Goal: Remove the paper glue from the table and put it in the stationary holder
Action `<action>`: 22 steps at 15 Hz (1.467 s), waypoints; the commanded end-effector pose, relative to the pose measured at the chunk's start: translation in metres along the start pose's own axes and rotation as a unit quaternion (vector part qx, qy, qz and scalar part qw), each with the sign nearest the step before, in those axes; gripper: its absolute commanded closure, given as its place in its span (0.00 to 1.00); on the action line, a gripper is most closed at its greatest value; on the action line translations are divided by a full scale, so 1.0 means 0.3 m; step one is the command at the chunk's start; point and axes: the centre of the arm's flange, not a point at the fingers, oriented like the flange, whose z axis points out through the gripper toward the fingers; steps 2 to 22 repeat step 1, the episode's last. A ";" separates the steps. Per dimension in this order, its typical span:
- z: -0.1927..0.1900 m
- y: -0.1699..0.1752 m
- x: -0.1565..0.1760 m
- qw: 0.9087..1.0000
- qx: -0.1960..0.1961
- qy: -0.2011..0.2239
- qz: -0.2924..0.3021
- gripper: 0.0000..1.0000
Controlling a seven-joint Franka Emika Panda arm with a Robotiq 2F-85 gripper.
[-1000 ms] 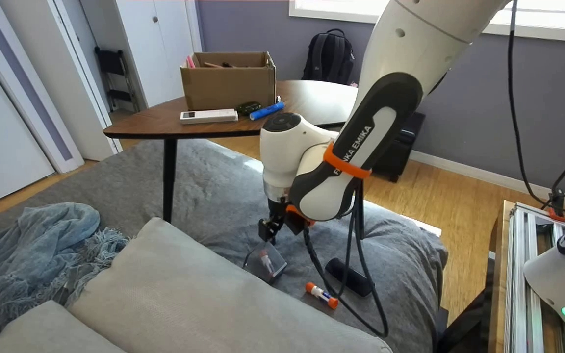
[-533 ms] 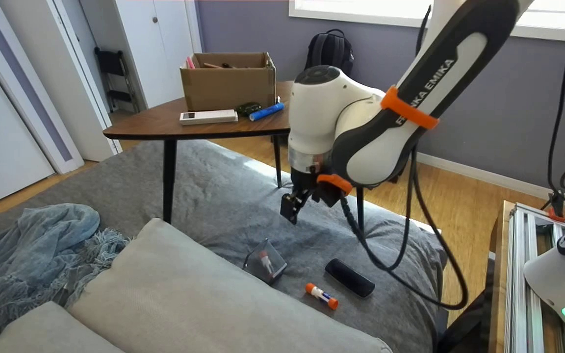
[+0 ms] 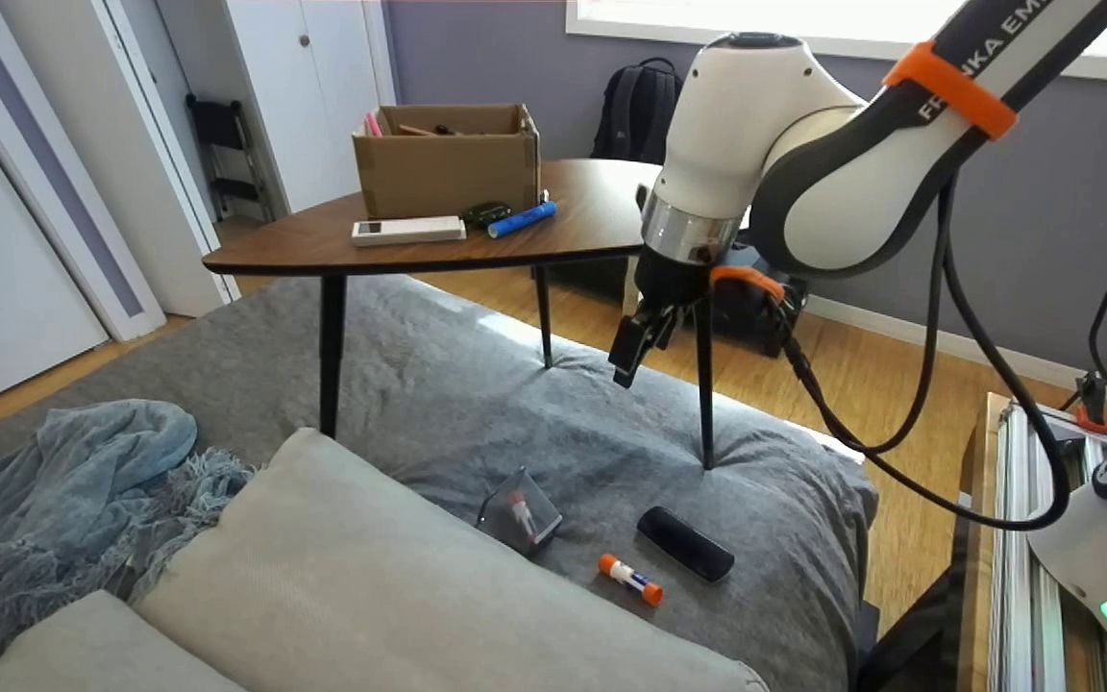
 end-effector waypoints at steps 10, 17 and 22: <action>0.009 -0.007 0.001 1.000 0.000 -0.002 -0.001 0.00; 0.009 -0.007 0.001 1.000 0.000 -0.002 -0.001 0.00; 0.009 -0.007 0.001 1.000 0.000 -0.002 -0.001 0.00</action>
